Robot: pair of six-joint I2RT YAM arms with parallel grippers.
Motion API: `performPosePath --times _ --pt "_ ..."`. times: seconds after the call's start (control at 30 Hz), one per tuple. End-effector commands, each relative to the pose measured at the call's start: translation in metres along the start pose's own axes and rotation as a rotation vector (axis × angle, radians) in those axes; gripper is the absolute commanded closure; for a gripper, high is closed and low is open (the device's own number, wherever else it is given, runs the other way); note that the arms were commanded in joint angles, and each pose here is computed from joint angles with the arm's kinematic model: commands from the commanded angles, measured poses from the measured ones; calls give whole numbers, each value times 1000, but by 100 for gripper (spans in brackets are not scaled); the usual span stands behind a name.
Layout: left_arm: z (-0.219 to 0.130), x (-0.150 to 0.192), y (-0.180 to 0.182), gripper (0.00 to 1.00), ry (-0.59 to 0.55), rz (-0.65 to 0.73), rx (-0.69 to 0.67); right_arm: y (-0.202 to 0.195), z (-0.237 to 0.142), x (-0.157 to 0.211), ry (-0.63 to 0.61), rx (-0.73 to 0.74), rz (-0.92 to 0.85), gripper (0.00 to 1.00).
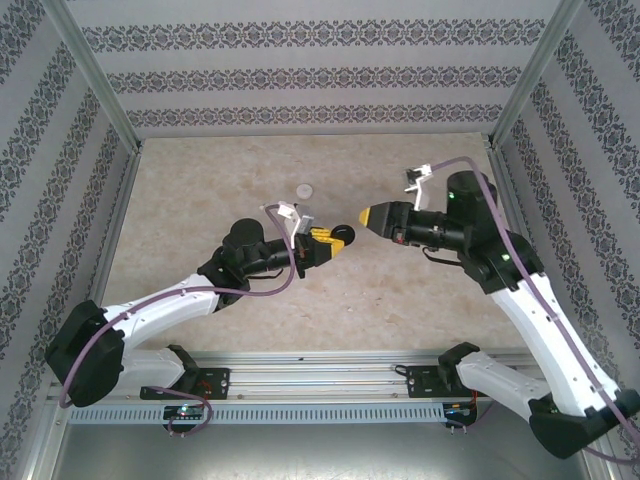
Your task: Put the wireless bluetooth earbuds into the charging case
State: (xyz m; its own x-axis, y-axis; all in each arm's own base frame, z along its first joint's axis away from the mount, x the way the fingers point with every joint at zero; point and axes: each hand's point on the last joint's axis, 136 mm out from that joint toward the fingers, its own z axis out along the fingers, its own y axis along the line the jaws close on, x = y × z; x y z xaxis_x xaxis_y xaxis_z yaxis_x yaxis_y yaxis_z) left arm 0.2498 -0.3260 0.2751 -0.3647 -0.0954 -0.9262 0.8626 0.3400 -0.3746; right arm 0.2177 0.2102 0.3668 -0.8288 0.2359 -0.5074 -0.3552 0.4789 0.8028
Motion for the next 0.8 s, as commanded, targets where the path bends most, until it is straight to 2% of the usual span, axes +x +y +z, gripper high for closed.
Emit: performPosePath --times 0.0,0.2,0.33,0.57,0.77 --pt "-7 -8 7 100 -57 -30 -22 -2 -12 -5 -50 21 -49 69" --pt "-20 -1 32 100 -16 -52 -128 -25 -17 -5 -93 101 -6 66" --pt "-39 -3 64 100 -9 -119 -232 -44 -9 1 -80 140 53 66" --pt "-90 17 144 100 63 -350 -487 -68 9 19 -31 218 83 66" --pt "-133 44 207 98 107 -530 -642 -79 28 27 19 267 82 65"
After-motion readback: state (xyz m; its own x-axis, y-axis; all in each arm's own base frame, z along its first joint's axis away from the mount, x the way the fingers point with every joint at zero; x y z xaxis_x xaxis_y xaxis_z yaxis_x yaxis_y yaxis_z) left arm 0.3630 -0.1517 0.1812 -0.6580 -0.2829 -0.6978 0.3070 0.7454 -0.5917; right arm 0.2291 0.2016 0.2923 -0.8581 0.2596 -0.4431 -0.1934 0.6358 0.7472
